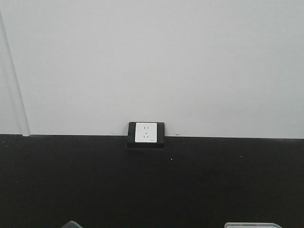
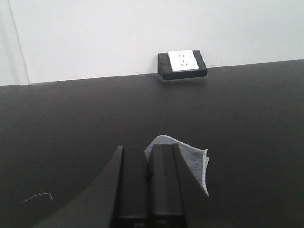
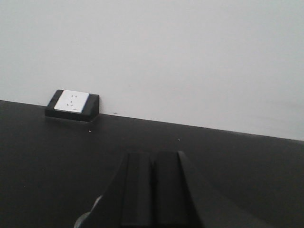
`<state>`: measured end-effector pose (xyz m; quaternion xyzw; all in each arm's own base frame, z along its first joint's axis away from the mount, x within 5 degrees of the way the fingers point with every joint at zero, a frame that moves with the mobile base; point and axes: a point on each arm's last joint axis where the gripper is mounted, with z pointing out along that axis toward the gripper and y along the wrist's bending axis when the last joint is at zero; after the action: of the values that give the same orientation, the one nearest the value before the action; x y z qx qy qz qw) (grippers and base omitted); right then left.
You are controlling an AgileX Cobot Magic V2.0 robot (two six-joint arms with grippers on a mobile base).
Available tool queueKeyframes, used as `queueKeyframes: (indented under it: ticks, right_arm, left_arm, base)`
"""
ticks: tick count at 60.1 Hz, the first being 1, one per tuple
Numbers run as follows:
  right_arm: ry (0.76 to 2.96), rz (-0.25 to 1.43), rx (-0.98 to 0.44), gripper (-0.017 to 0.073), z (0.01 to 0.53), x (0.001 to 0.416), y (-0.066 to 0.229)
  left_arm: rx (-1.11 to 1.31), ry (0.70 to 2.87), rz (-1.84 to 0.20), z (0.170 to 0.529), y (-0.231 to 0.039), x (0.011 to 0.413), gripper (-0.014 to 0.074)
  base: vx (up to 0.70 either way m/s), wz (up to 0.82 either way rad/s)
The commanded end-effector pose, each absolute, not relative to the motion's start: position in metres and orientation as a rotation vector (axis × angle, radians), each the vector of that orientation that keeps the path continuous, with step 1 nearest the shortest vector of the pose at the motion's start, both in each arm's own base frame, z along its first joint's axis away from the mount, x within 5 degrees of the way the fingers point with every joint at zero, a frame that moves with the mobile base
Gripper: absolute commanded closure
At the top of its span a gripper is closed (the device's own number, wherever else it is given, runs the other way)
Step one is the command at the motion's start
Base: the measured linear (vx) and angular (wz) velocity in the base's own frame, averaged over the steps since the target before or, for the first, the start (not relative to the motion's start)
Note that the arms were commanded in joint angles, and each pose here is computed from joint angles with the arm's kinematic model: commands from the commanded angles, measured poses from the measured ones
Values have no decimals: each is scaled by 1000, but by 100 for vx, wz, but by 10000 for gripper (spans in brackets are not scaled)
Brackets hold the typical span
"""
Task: Wipe beaker with gray cloth and return to tray
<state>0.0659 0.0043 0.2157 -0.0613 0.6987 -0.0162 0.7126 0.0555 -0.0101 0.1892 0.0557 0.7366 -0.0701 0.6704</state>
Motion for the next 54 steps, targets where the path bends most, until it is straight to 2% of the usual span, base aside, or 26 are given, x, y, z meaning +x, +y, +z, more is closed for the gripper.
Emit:
queueKeyframes:
  ticks: [1, 11, 54]
  right_arm:
    - [1456, -65, -108, 564, 206, 61, 2]
    - [1528, -82, -133, 564, 197, 57, 2]
    - [1522, -81, -131, 564, 197, 57, 2]
  left_arm:
    - [102, 1564, -182, 199, -10, 55, 599]
    - [102, 1565, -182, 199, -10, 55, 599]
    - [102, 1565, -182, 199, -10, 55, 599]
  base:
    - [0, 0]
    - [0, 0]
    - [0, 0]
